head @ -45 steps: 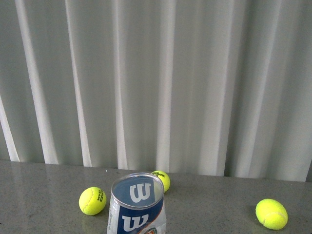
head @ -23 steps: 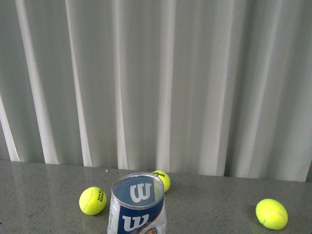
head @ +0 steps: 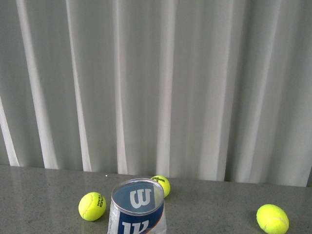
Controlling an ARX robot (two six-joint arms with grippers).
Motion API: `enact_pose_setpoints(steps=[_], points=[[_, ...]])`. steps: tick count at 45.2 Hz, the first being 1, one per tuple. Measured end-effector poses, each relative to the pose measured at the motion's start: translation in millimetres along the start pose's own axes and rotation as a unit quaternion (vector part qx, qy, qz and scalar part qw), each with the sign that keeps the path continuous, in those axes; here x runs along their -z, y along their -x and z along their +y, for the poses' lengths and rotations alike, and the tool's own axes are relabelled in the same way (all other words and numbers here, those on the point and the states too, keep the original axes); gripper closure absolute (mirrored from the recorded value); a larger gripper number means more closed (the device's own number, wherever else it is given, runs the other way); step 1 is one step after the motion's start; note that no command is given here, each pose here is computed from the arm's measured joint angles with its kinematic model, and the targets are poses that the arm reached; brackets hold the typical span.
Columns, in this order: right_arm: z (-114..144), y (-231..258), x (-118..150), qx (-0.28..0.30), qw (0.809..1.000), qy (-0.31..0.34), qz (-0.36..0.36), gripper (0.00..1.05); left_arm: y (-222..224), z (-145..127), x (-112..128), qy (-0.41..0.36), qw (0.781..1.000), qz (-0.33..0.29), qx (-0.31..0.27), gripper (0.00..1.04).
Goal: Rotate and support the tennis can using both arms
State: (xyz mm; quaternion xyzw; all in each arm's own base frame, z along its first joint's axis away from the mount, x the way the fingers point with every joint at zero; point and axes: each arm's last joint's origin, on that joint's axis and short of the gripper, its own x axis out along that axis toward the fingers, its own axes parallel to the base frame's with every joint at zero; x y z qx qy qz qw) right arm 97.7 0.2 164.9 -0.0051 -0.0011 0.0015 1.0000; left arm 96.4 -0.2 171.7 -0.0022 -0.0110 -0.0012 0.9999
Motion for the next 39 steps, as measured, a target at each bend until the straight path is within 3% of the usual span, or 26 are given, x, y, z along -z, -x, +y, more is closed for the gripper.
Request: enact_pose_setpoints(steps=[39], points=[[0.0, 0.0, 0.0, 0.0, 1.0, 0.0, 0.0, 0.07, 0.0, 0.0, 0.0, 0.0, 1.0, 0.0, 0.0, 0.07]])
